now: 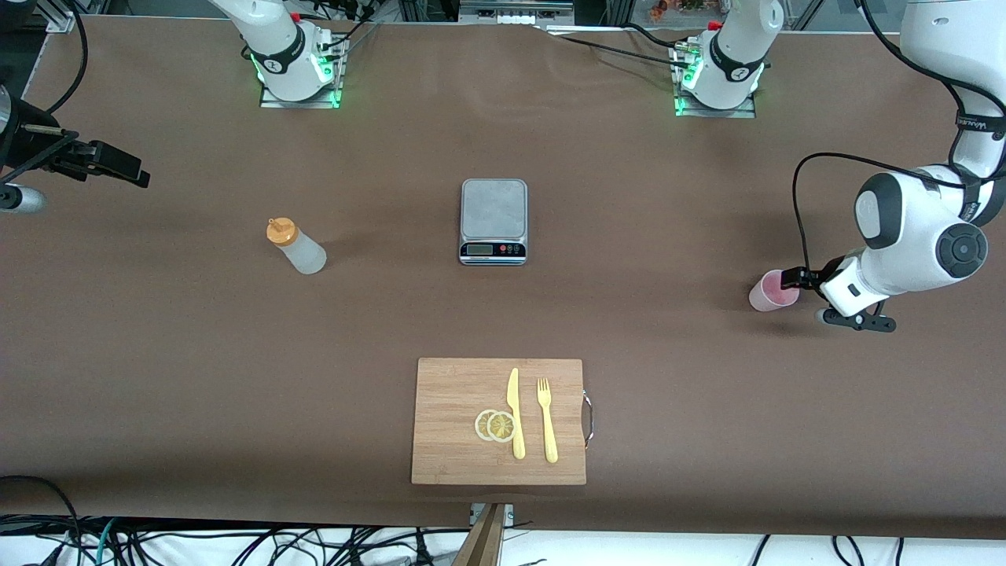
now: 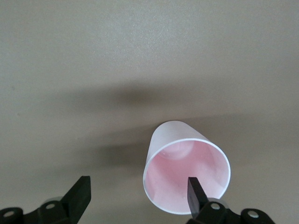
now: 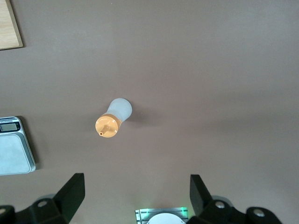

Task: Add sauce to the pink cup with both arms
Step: 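Grasp the pink cup with the left gripper and lift it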

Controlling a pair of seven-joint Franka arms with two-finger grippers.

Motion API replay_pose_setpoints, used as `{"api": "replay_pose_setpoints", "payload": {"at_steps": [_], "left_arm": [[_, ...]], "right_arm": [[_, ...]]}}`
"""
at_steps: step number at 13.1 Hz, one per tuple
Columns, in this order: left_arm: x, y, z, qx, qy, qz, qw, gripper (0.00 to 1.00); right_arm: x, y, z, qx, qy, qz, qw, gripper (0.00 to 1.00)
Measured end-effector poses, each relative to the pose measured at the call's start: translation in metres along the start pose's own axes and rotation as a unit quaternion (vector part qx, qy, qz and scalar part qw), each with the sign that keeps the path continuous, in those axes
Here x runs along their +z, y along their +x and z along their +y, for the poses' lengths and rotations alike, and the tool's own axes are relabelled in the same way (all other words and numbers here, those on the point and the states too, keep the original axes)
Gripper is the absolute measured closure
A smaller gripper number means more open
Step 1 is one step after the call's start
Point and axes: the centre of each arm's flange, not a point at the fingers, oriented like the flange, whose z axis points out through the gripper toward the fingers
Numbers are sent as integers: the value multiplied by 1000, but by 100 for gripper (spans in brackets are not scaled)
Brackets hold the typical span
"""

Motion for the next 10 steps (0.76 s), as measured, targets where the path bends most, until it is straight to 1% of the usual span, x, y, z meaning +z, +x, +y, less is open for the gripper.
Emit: {"api": "replay_pose_setpoints", "payload": {"at_steps": [1,2,6,7,8,9,10], "left_arm": [[5,0,0,0,1,1,1000,19],[9,-1,0,0,1,1,1000,31],[16,0,3,1,-1,-2,1000,73],[16,0,4,-3,-5,-1,1000,82],[16,0,4,-9,-12,2,1000,94],[15,1,5,-12,-17,3,1000,96],[14,1,6,-15,-19,5,1000,96]], "right_arm": [[0,0,0,0,0,-1,1000,0],[1,-1,0,0,0,-4,1000,0],[1,-2,0,0,1,-9,1000,0],[1,-2,0,0,1,-9,1000,0],[1,-2,0,0,1,-9,1000,0],[1,-2,0,0,1,-9,1000,0],[1,-2,0,0,1,-9,1000,0]]}}
